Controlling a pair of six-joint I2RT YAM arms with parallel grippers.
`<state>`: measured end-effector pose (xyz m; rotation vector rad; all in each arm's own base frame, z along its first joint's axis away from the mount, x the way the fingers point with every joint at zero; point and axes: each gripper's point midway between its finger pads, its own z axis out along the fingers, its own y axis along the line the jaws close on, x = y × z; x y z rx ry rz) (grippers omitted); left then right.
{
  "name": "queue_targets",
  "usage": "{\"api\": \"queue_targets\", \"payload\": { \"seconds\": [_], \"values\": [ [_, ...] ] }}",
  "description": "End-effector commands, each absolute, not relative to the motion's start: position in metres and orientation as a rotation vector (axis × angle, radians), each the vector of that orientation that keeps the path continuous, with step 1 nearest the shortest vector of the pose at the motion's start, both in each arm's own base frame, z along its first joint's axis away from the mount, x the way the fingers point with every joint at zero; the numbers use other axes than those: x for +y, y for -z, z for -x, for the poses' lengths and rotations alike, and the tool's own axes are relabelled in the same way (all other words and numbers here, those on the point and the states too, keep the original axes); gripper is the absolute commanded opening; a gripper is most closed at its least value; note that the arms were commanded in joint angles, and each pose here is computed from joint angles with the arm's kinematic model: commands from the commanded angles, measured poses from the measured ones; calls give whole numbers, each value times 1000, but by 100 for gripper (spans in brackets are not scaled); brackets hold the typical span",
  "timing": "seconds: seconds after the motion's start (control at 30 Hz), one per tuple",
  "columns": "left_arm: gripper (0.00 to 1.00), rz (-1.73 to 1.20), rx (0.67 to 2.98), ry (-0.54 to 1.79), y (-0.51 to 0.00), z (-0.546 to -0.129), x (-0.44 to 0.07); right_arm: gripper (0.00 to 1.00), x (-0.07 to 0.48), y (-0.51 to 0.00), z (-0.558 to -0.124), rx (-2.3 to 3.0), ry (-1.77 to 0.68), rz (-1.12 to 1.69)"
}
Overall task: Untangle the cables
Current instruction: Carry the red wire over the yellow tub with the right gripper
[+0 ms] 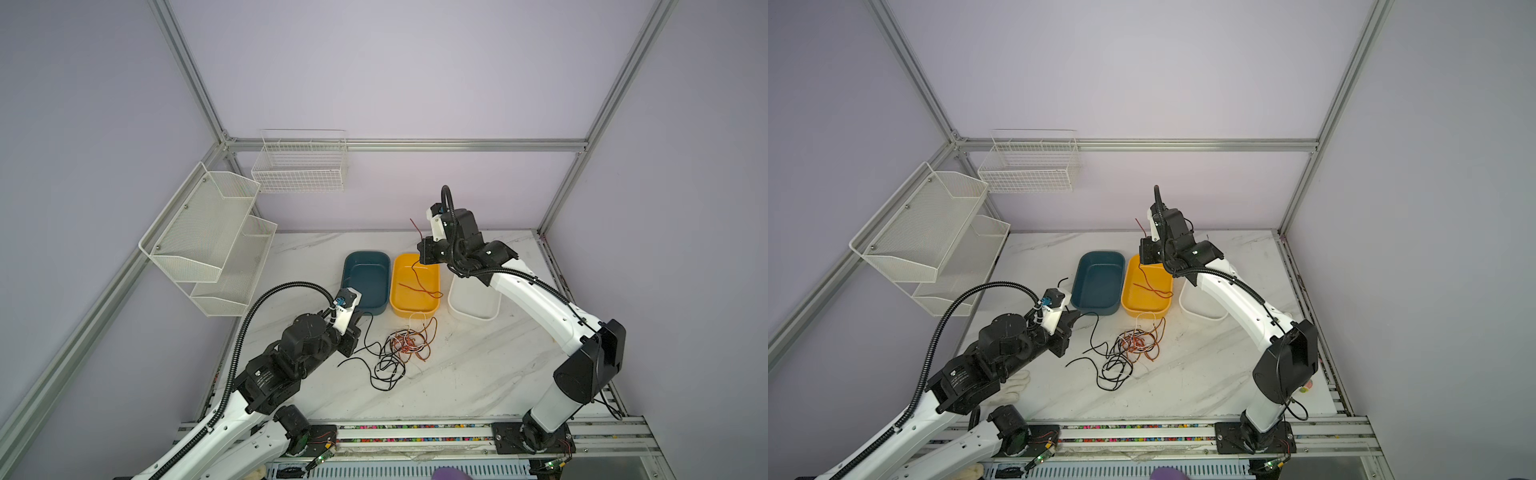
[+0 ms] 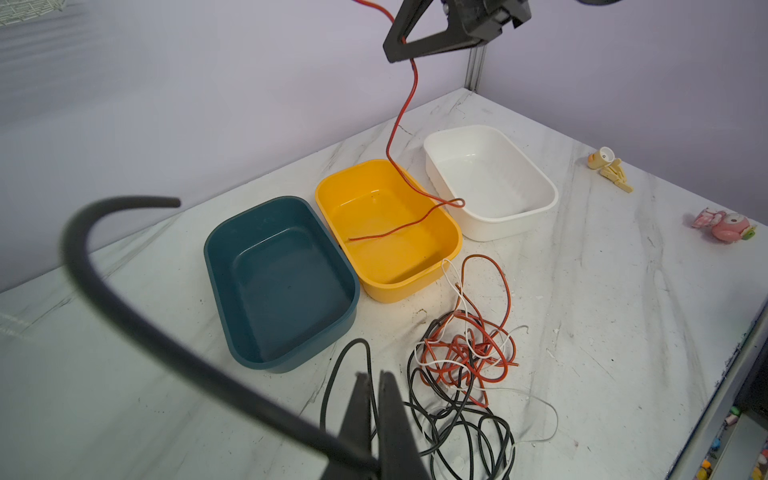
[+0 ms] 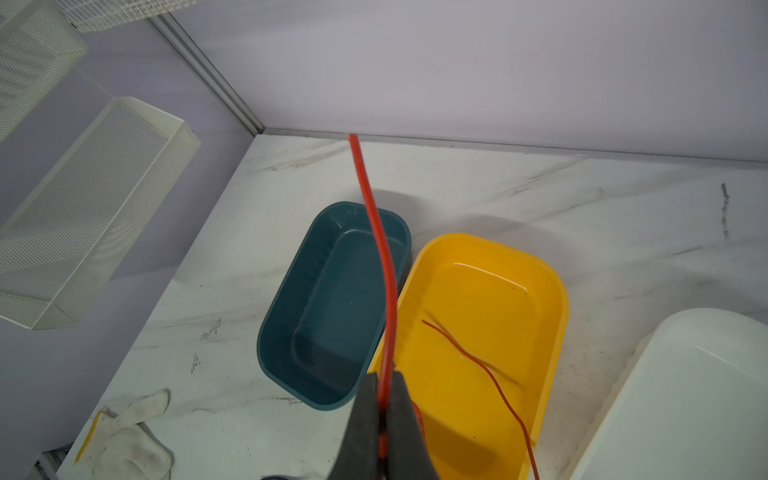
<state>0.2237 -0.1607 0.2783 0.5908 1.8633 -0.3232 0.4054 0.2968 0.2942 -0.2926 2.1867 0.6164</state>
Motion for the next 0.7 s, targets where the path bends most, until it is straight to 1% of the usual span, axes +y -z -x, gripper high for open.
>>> {"api": "queue_targets", "payload": {
  "seconds": [0.0,0.2,0.43,0.67],
  "values": [
    [0,-590,1853,334,-280,-223,-162,0,309,-295,-416,2111,-667,299],
    [0,-591,1855,332,-279,-224,-163,0,323,-230,-430,2195,-682,281],
    [0,-591,1856,329,-278,-224,-162,0,318,-179,-448,2270,-633,216],
    [0,-593,1856,334,-279,-224,-163,0,313,-128,-456,2371,-620,158]
  ]
}}
